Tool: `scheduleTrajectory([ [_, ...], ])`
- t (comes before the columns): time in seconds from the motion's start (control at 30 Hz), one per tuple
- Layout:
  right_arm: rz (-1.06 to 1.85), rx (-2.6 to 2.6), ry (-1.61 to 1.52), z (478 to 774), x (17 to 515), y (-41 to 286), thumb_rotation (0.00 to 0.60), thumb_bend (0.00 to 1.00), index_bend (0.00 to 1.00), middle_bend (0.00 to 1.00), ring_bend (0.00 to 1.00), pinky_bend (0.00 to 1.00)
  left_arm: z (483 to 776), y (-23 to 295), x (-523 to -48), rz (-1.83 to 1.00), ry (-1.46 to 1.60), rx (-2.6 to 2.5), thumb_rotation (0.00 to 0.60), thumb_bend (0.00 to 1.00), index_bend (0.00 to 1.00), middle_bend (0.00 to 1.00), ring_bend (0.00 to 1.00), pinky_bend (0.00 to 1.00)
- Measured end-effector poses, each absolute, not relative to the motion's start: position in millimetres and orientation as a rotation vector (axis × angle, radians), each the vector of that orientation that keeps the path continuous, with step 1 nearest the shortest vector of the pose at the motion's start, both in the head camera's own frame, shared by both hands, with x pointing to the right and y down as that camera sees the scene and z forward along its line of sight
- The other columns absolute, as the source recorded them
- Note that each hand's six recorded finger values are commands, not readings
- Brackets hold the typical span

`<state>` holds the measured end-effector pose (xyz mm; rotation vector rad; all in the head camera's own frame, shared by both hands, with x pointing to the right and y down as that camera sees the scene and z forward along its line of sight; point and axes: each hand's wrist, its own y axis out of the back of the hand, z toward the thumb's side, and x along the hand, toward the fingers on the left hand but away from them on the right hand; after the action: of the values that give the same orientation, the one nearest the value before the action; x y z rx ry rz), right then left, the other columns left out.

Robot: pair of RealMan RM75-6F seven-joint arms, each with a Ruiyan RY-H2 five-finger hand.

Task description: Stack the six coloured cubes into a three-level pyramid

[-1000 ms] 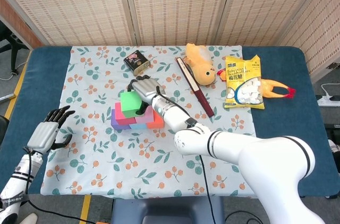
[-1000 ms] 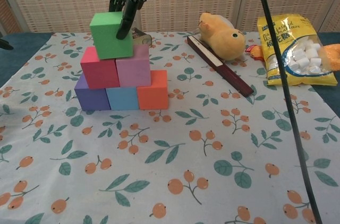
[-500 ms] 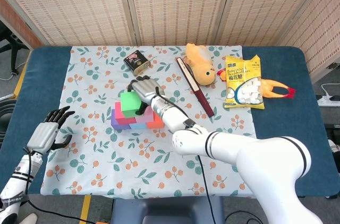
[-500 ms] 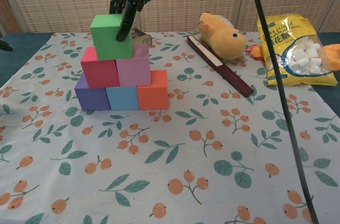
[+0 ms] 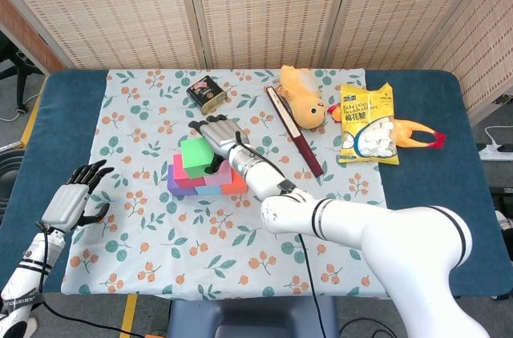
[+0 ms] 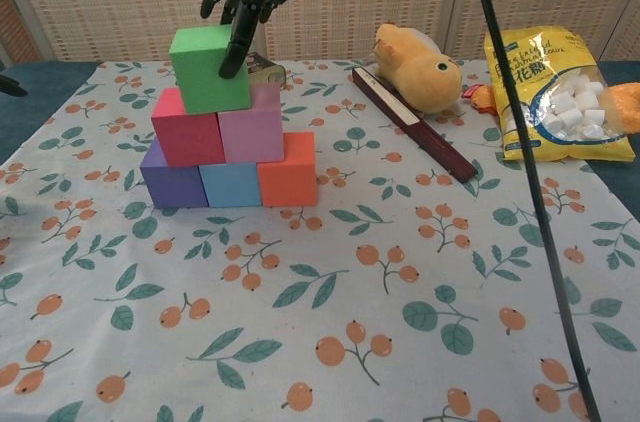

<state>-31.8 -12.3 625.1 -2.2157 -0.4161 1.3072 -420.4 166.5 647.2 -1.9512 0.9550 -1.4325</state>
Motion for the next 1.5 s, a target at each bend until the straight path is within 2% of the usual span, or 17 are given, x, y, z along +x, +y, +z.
scheduleTrajectory([
  [0.43, 1.311, -2.213, -0.413, 623.9, -29.0, -10.7, 0.593, 0.06, 0.01, 0.08, 0.00, 0.00, 646.4, 165.9, -419.6, -1.429, 0.953, -1.951, 0.599, 0.44, 0.13, 0.00, 0.00, 0.00],
  [0.53, 1.314, -2.210, -0.420, 623.4, -28.3, -11.8, 0.597, 0.06, 0.06, 0.09, 0.00, 0.00, 646.6, 165.8, -419.6, -1.428, 0.954, -1.951, 0.599, 0.44, 0.13, 0.00, 0.00, 0.00],
  [0.7, 1.320, -2.208, -0.429, 623.9, -29.3, -12.4, 0.598, 0.06, 0.22, 0.09, 0.00, 0.00, 646.2, 165.5, -419.4, -1.424, 0.956, -1.951, 0.600, 0.44, 0.13, 0.00, 0.00, 0.00],
  [0.9, 1.320, -2.207, -0.438, 624.5, -32.5, -12.4, 0.597, 0.06, 0.31, 0.09, 0.00, 0.00, 646.0, 165.6, -420.5, -1.425, 0.959, -1.948, 0.600, 0.44, 0.13, 0.00, 0.00, 0.00],
  [1.5, 1.332, -2.201, -0.511, 615.2, -32.5, -11.1, 0.600, 0.06, 0.33, 0.09, 0.00, 0.00, 646.1, 167.0, -419.9, -1.418, 0.959, -1.952, 0.600, 0.44, 0.13, 0.00, 0.00, 0.00],
])
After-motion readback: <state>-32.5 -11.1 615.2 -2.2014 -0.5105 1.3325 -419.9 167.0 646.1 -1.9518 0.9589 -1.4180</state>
